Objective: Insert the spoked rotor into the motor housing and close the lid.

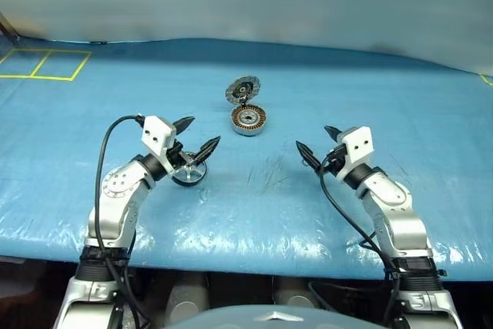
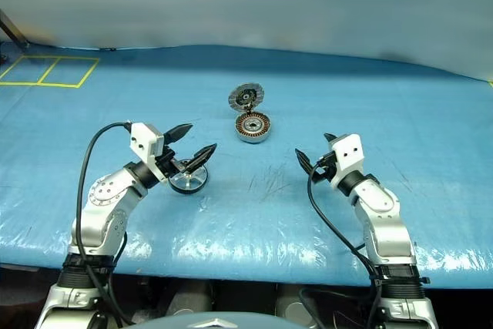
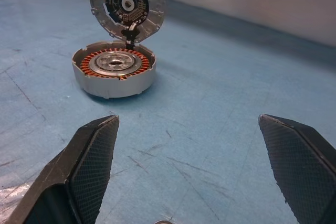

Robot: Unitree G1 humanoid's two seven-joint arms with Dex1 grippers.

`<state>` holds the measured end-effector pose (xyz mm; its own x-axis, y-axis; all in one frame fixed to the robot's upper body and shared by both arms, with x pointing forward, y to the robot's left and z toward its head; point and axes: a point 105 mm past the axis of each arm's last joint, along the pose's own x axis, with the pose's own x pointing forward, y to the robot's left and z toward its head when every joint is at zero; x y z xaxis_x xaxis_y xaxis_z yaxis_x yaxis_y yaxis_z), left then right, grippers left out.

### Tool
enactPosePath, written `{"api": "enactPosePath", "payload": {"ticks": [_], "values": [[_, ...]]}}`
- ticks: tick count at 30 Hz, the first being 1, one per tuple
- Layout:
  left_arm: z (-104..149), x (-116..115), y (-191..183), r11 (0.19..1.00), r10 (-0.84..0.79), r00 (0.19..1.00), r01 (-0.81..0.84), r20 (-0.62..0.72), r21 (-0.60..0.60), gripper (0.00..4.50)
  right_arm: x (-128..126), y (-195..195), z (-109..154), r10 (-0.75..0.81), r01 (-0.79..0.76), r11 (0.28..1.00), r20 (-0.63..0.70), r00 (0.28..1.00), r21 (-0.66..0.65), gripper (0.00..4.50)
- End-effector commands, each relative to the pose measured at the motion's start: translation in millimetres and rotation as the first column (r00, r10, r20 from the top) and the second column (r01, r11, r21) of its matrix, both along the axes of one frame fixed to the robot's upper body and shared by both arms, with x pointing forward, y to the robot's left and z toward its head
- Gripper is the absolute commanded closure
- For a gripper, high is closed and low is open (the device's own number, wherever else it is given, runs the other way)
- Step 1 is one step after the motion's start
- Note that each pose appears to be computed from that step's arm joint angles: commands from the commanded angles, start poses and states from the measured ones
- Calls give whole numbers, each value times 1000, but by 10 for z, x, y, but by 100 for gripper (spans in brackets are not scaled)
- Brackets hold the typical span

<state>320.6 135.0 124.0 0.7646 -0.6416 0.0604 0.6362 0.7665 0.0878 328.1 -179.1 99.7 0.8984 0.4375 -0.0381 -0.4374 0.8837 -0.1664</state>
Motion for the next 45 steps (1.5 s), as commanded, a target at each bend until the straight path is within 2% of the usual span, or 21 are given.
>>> {"api": "enactPosePath", "payload": {"ticks": [1, 9, 22, 35, 40, 43, 45], "values": [[62, -6, 65, 1000, 24, 999, -24, 36, 8, 0, 43, -21, 103, -11, 11, 1000, 36, 999, -5, 1], [73, 17, 144, 999, 16, 999, -17, 35, 38, 0, 36, -50, 139, -16, 15, 1000, 47, 999, 20, 1], [161, 66, 114, 999, 32, 995, -31, 89, -7, 0, 26, 35, 119, 44, -45, 999, 32, 999, 3, 1], [92, 36, 38, 1000, 22, 997, -22, 75, 5, 0, 32, 105, 74, 79, -79, 997, 8, 997, -11, 1], [80, 30, 75, 999, 37, 996, -38, 76, 18, 0, 32, 160, 54, 110, -110, 992, 0, 994, -59, 1], [65, 28, 95, 997, 57, 995, -61, 86, 44, 0, 67, 183, 27, 150, -154, 965, -35, 988, -211, 1], [60, 26, 90, 997, 61, 994, -66, 89, 47, 0, 115, 207, 17, 198, -209, 908, -67, 978, -363, 1]]}}
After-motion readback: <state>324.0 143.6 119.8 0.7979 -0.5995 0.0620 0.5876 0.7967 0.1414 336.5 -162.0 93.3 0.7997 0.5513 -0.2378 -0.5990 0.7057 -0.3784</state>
